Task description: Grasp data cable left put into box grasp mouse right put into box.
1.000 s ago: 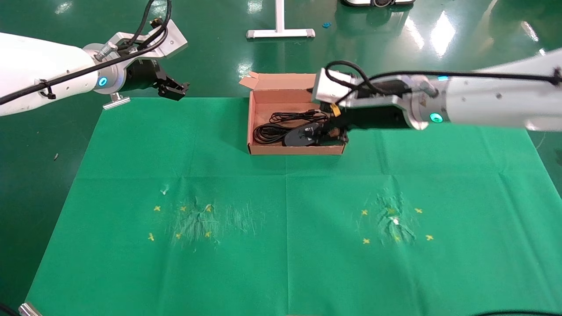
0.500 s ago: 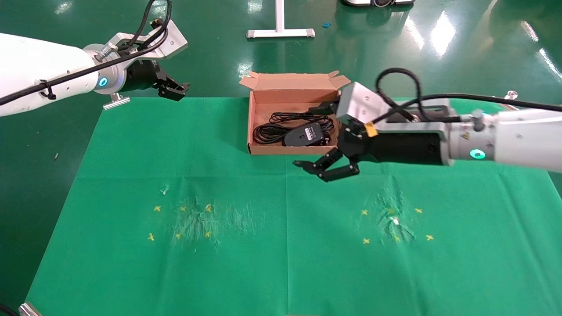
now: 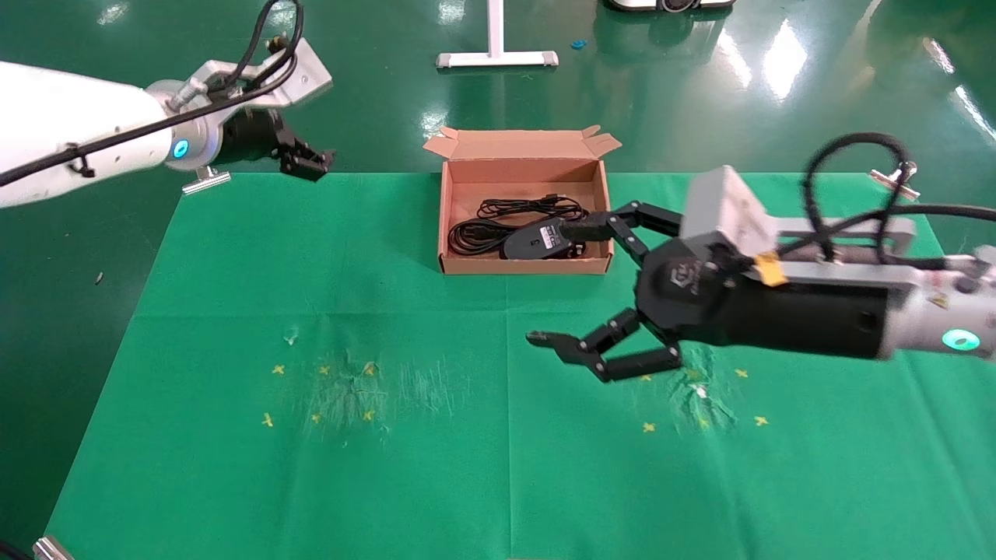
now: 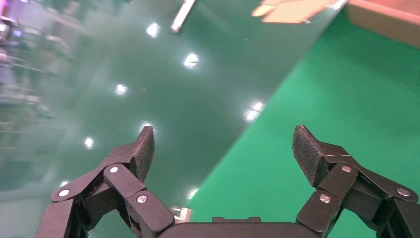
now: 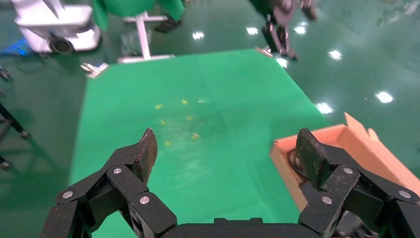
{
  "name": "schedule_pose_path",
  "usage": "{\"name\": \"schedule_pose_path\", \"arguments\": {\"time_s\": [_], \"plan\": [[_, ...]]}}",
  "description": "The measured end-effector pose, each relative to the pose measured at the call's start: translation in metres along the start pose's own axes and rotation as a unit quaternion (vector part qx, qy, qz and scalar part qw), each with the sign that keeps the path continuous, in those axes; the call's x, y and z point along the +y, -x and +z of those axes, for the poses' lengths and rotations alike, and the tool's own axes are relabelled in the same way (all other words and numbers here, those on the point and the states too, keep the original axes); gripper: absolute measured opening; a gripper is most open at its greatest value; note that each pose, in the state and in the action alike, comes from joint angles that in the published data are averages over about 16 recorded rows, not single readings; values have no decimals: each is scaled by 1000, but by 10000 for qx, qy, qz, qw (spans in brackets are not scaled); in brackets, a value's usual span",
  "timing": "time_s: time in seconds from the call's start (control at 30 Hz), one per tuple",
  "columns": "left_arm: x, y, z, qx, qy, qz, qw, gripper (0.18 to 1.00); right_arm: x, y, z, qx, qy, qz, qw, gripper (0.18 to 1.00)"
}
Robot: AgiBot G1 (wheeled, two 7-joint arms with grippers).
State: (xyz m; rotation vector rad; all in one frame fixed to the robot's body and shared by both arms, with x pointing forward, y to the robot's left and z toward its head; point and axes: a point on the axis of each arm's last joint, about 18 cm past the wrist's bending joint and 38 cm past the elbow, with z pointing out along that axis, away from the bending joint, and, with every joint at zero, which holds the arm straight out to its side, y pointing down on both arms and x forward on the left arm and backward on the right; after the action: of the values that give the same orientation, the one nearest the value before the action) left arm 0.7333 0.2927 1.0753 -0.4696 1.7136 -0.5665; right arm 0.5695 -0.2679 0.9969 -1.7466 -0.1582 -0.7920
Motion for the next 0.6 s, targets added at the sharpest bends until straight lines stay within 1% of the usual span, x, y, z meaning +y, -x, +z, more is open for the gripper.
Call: {"name": "schedule_pose_path", "arguments": {"time_s": [0.13, 0.27, 0.43, 0.6], "plan": [[11, -16, -1, 367, -45, -256, 9990, 1001, -4, 13, -14, -124, -225, 143, 9996, 1001], [23, -35, -5, 818, -141, -551, 9950, 1001, -9, 26, -28, -255, -444, 268, 9983, 1001], [35, -58, -14, 1368, -326, -881, 9861, 1001, -17, 42, -45, -430, -705, 400, 9958, 1001], [43, -77, -27, 1878, -580, -1157, 9737, 1001, -24, 55, -59, -577, -901, 487, 9931, 1001]]}}
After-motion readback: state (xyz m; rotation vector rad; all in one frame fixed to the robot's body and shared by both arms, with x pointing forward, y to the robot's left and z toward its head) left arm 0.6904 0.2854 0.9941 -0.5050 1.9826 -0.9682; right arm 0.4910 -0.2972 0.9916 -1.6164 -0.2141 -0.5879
